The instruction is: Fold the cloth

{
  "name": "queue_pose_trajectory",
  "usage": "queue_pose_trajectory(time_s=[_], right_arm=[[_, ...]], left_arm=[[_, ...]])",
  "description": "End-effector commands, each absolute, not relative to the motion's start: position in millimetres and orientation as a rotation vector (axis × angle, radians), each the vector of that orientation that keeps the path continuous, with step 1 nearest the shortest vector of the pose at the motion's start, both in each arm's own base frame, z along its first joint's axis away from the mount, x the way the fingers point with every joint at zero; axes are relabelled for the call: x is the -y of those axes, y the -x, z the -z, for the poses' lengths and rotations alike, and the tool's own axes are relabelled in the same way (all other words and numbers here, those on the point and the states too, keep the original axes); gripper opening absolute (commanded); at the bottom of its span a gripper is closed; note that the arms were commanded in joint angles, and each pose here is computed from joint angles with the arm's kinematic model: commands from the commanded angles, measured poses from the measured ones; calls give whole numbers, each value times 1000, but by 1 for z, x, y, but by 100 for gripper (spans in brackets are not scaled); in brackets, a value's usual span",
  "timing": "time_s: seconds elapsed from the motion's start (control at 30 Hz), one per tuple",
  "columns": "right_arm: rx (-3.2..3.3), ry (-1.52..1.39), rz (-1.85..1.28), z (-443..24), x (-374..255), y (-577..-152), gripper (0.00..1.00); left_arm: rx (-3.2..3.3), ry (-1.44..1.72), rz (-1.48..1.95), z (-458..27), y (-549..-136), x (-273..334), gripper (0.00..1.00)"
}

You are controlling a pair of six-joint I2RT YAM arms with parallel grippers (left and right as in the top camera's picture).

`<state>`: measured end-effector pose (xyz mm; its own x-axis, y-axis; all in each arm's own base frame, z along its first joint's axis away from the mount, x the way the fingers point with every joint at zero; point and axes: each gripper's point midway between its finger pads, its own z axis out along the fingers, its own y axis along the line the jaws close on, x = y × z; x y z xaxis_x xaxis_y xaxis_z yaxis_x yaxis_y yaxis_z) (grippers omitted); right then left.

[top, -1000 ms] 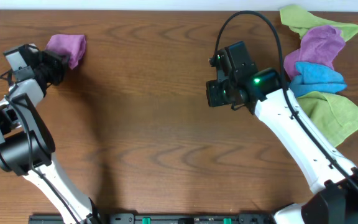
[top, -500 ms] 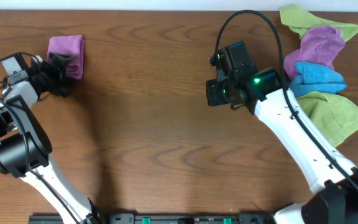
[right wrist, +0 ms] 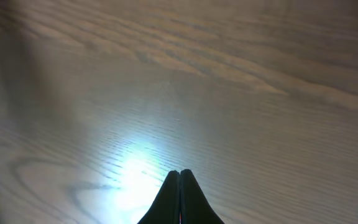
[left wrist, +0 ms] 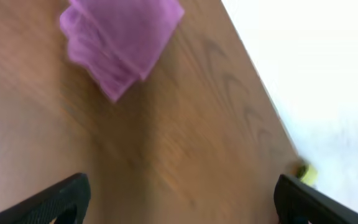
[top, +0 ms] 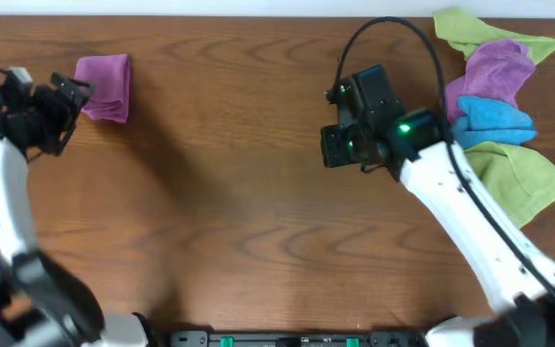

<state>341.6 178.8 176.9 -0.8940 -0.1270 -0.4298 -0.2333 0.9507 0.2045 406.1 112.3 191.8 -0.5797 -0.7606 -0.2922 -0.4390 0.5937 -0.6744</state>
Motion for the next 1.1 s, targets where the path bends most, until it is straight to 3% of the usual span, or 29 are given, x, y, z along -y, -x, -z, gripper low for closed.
queue_pose_trajectory(time_s=[0.0, 0.47, 0.6, 0.73, 0.77, 0.8, 0.83, 0.87, 1.07], right_arm=[[-2558, 233, -342, -226, -165, -332, 1], [-2410, 192, -296, -301, -93, -205, 2], [-2345, 153, -340, -285, -77, -168, 2], [-2320, 127, -364, -254, -65, -145, 2], [-2318, 114, -371, -252, -64, -142, 7], [-2316, 98, -379, -251, -63, -140, 37], [-2316, 93, -382, -251, -62, -139, 60], [-2316, 86, -390, -251, -63, -139, 99], [-2317, 88, -388, -251, -63, -139, 99]], left_arm=[[-2313, 759, 514, -224, -371, -108, 95], [-2190, 106, 374, -326, -222, 24, 95], [-2191, 88, 213, -316, -170, 17, 95], [-2179, 35, 238, -297, -142, 27, 95], [-2173, 27, 252, -296, -141, 29, 95], [-2169, 21, 267, -295, -139, 32, 96], [-2170, 33, 276, -294, -139, 32, 95], [-2173, 86, 311, -294, -138, 33, 95], [-2277, 220, 420, -275, -122, 40, 95]])
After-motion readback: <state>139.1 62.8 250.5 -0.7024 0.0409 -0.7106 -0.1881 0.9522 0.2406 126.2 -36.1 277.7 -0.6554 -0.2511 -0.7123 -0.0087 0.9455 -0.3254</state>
